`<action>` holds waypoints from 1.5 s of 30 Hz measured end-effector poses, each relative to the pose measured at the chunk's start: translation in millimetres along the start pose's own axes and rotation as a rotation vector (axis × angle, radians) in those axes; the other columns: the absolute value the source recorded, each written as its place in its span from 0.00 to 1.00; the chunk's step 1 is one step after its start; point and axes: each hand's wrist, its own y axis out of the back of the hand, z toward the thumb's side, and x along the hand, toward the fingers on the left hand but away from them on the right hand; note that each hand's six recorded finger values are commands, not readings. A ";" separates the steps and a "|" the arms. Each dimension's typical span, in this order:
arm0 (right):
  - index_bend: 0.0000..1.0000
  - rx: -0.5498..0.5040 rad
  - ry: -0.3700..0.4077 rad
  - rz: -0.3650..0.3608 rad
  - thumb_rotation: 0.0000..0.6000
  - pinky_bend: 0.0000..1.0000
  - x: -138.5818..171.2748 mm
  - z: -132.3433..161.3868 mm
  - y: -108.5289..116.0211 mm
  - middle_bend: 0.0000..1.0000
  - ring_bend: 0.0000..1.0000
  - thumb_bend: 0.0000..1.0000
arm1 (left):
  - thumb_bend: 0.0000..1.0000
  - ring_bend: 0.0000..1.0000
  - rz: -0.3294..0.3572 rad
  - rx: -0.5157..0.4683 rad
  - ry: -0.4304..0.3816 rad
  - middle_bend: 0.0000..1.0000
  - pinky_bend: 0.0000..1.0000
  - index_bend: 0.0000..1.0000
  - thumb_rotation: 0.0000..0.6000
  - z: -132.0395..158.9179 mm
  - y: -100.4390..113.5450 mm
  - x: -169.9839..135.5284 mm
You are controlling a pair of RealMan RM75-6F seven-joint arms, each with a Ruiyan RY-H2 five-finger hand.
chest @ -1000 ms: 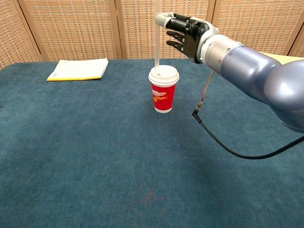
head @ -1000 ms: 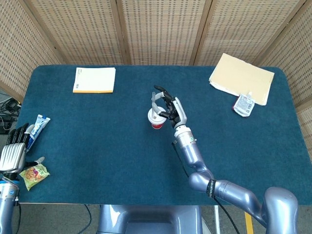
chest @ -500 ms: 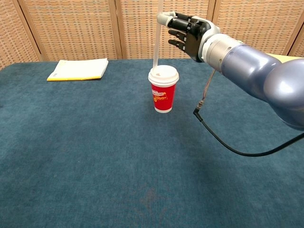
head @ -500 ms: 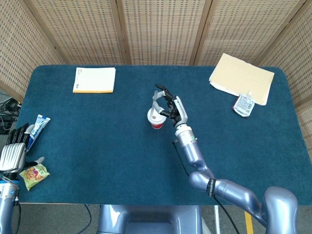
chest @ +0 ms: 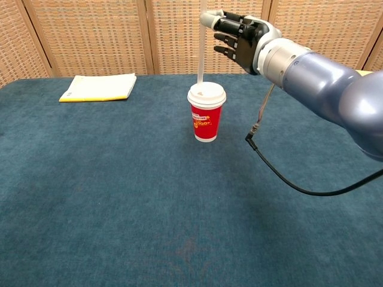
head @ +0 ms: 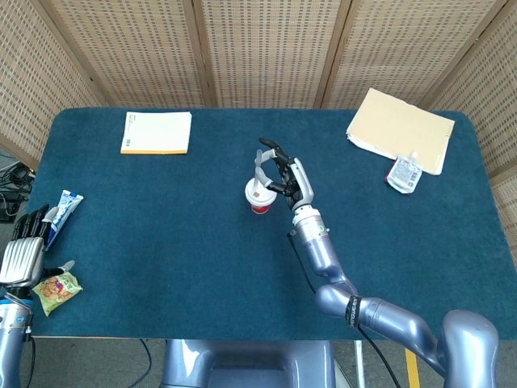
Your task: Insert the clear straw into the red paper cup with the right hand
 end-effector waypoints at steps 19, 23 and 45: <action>0.60 0.002 0.006 -0.003 1.00 0.00 4.3 3.7 4.1 0.23 0.00 0.59 | 0.11 0.00 0.000 0.003 -0.007 0.00 0.00 0.00 1.00 2.2 0.2 -1.1; 0.60 0.001 0.002 -0.007 1.00 0.00 5.9 2.5 6.1 0.23 0.00 0.59 | 0.11 0.00 0.000 0.002 -0.007 0.00 0.00 0.00 1.00 2.1 0.3 -1.4; 0.60 0.006 -0.031 -0.014 1.00 0.00 9.9 -10.8 9.2 0.23 0.00 0.59 | 0.11 0.00 -0.006 0.003 -0.006 0.00 0.00 0.00 1.00 1.5 -1.4 -1.1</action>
